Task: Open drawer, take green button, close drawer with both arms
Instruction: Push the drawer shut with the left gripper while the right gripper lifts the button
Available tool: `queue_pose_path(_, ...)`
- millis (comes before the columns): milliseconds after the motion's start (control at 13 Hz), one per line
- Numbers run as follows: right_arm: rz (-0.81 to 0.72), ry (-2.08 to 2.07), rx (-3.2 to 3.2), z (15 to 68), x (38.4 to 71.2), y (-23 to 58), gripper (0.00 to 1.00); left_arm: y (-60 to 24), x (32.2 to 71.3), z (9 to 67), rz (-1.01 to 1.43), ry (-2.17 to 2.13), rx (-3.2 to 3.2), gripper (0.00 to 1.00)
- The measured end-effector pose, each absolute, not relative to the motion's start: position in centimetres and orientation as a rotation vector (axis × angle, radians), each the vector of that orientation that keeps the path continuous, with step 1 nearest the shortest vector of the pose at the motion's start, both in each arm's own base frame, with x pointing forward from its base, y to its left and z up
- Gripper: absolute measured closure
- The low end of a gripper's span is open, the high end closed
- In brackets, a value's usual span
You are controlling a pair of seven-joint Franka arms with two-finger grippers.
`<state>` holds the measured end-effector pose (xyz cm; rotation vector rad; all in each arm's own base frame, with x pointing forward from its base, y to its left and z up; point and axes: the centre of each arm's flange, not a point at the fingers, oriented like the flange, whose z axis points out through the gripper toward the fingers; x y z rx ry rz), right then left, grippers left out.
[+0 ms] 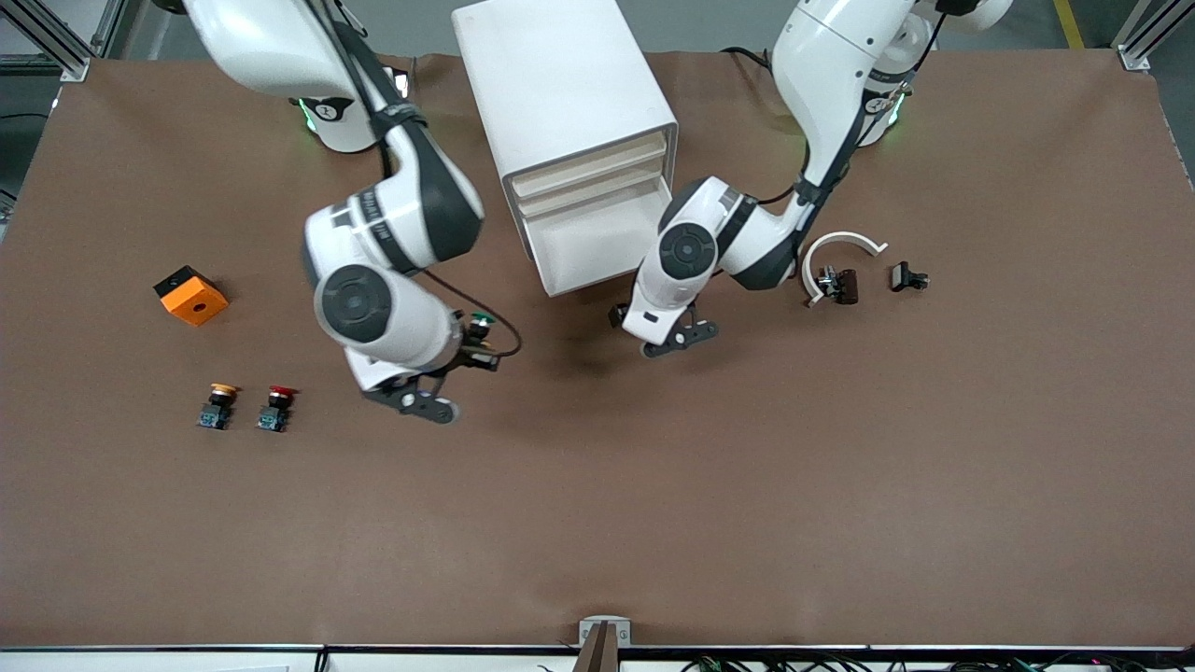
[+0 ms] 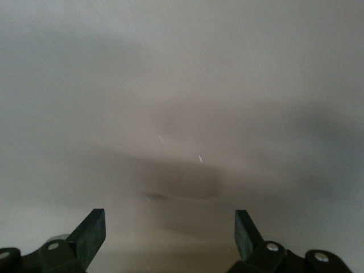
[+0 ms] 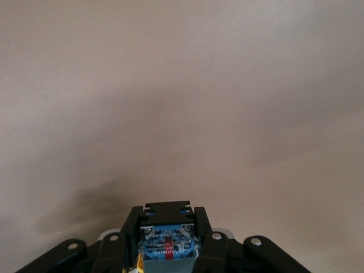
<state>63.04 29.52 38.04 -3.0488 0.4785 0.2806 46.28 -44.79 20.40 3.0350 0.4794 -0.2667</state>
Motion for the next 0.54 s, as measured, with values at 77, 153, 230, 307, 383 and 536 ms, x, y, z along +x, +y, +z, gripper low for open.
queue_pose_path(77, 0.280, 0.462, -3.046, 38.3, 63.6, 28.1, 0.59, -45.9, 45.1, 20.3, -0.269, 0.466, 3.041, 0.00)
queue_pose_path(153, 0.274, 0.440, -3.044, 38.4, 64.2, 26.7, 0.59, -46.9, 44.1, 20.3, -0.269, 0.461, 3.044, 0.00)
queue_pose_path(230, 0.269, 0.421, -3.042, 38.5, 64.8, 25.2, 0.59, -47.8, 43.1, 20.4, -0.271, 0.463, 3.047, 0.00)
queue_pose_path(307, 0.266, 0.408, -3.039, 38.5, 65.4, 23.4, 0.59, -48.5, 42.2, 20.4, -0.272, 0.468, 3.050, 0.00)
queue_pose_path(383, 0.261, 0.396, -3.036, 38.4, 66.0, 21.6, 0.59, -49.2, 41.3, 20.3, -0.275, 0.465, 3.054, 0.00)
queue_pose_path(536, 0.237, 0.374, -3.035, 38.2, 66.9, 18.9, 0.59, -50.3, 39.3, 20.0, -0.285, 0.437, 3.070, 0.00)
